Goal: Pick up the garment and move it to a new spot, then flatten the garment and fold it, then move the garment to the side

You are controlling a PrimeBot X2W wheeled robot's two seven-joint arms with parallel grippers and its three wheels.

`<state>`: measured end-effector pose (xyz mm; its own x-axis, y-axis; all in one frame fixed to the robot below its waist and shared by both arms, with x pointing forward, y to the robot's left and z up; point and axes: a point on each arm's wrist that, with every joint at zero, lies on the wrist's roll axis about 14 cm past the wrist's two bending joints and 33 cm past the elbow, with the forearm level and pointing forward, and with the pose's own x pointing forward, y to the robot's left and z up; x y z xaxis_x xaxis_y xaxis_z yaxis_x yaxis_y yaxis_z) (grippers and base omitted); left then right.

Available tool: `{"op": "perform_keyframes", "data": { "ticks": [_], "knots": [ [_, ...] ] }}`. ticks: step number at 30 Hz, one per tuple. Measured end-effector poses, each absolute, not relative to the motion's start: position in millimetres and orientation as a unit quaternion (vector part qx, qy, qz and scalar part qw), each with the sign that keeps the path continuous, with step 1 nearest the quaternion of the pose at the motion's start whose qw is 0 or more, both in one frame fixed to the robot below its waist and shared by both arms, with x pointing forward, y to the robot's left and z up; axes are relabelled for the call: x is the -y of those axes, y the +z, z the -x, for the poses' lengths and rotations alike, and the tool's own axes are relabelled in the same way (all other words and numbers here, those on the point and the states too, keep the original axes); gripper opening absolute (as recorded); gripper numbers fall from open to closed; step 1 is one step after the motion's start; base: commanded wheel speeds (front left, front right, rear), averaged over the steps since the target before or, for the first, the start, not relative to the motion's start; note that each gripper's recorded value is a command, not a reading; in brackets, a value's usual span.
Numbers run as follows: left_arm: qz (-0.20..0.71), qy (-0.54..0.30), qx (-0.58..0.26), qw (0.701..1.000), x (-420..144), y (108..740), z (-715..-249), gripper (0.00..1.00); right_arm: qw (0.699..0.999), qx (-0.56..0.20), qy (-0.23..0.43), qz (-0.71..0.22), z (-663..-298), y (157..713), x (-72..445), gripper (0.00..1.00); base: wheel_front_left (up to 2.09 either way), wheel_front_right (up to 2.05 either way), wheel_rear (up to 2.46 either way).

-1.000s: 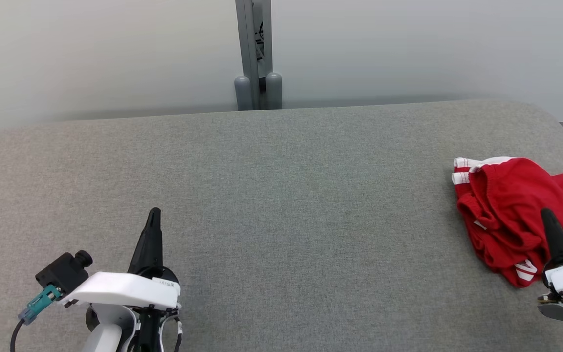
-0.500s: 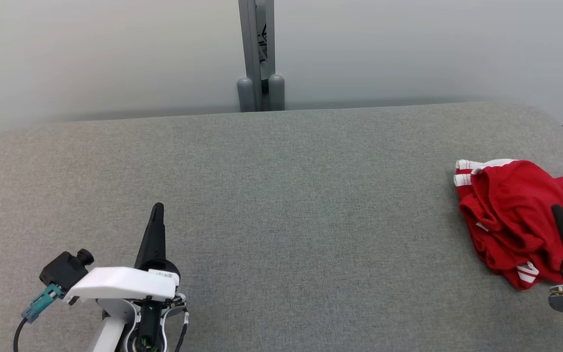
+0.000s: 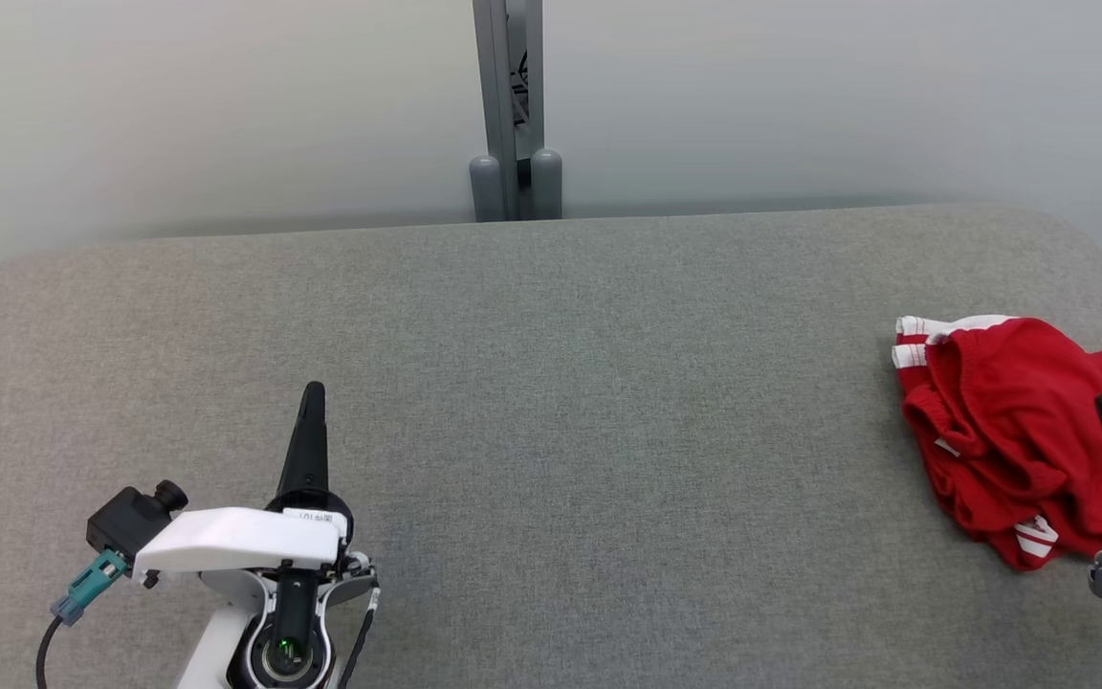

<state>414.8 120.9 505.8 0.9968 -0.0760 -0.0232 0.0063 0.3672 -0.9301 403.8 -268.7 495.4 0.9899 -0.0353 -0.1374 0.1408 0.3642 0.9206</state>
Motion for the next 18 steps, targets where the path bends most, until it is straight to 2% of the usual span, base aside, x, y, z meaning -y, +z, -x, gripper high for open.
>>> {"op": "perform_keyframes", "data": {
  "ticks": [18],
  "knots": [
    [0.625,-0.015,-0.025,0.780,-120.2,508.7,-418.7,0.00,0.778,-0.032,-0.040,-0.627,-409.7,503.9,275.4,0.00,0.00,0.00,0.00]
  ]
}}
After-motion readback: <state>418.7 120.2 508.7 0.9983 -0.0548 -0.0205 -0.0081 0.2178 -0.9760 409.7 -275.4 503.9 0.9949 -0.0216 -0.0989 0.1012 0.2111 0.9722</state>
